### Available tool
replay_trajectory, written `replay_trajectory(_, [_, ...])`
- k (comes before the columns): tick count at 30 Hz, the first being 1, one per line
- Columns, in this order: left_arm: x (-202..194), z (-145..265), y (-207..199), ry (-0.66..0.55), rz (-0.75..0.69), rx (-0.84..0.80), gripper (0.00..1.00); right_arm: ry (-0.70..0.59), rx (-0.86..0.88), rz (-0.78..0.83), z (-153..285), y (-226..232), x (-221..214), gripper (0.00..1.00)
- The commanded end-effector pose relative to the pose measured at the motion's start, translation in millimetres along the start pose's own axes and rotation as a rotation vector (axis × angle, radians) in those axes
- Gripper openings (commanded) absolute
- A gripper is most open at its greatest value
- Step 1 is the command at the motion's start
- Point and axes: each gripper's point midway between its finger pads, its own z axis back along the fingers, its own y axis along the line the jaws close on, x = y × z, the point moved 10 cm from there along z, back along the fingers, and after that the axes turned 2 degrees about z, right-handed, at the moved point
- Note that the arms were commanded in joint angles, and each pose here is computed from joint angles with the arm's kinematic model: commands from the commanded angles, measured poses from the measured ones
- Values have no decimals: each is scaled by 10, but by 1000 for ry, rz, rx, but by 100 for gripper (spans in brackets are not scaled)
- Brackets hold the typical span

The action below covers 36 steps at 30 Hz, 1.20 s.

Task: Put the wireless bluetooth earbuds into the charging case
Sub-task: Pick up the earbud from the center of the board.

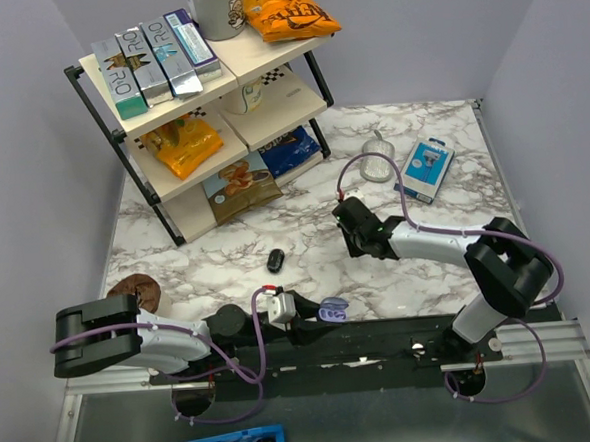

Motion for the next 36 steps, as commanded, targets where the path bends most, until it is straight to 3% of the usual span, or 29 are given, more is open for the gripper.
replay_trajectory(1, [-66, 139, 0, -2, -14, 0, 0, -13, -42, 6, 106, -35, 96, 6])
replay_trajectory(5, [-62, 127, 0, -2, -14, 0, 0, -9, -45, 17, 135, -39, 118, 1])
replay_trajectory(21, [-70, 147, 10, -2, -15, 12, 0, -13, 13, 44, 463, -42, 377, 1])
replay_trajectory(29, [-45, 227, 92, -27, -71, 100, 0, 20, 328, 79, 1170, -10, 511, 1])
replay_trajectory(36, [70, 275, 204, -55, -133, 232, 0, 4, 470, 119, 1860, -174, 488, 1])
